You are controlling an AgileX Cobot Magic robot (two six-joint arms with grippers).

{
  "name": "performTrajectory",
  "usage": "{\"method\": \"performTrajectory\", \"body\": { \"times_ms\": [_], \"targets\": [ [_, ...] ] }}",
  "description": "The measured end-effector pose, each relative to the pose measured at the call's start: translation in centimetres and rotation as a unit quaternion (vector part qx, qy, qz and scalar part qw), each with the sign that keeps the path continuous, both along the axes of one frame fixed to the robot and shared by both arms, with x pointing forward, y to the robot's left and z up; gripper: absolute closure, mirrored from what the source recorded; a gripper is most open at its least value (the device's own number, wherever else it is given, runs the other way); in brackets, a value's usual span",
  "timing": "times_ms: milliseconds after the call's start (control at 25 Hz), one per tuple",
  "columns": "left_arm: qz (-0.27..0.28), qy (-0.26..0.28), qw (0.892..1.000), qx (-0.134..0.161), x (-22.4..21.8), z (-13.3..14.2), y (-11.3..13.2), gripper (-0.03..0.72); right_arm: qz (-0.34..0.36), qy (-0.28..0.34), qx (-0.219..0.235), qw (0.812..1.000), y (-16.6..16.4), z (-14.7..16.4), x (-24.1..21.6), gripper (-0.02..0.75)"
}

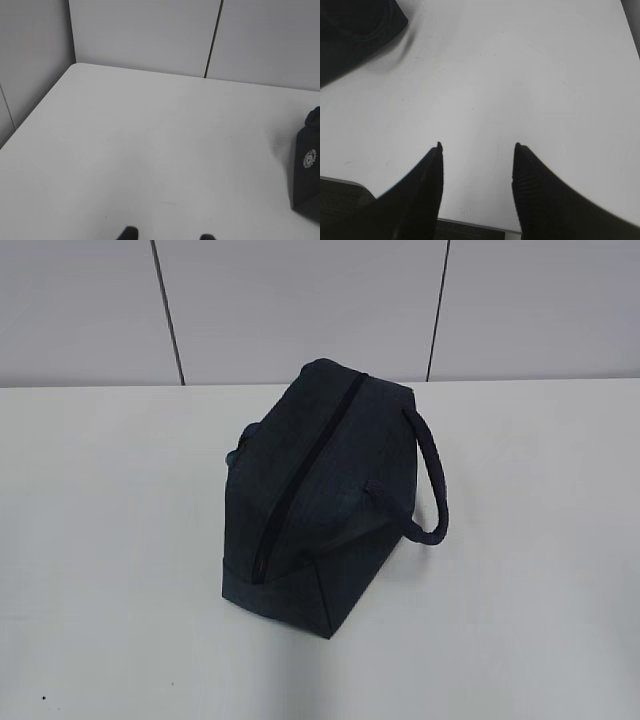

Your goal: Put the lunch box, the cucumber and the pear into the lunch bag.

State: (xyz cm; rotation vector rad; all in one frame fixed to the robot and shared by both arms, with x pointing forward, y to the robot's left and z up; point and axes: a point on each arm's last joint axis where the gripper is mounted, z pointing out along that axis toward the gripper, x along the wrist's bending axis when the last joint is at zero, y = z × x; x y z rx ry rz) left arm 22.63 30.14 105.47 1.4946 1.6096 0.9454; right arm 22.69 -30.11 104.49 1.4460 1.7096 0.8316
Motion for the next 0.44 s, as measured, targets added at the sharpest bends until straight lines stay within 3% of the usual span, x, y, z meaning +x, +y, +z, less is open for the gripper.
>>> {"method": "performTrajectory", "body": {
  "times_ms": [440],
  "targets": [
    [0.0, 0.0, 1.0, 0.0, 0.0, 0.0, 0.0, 0.449, 0.0, 0.0, 0.0, 1.0, 0.0, 0.0, 0.0, 0.373]
  ]
}}
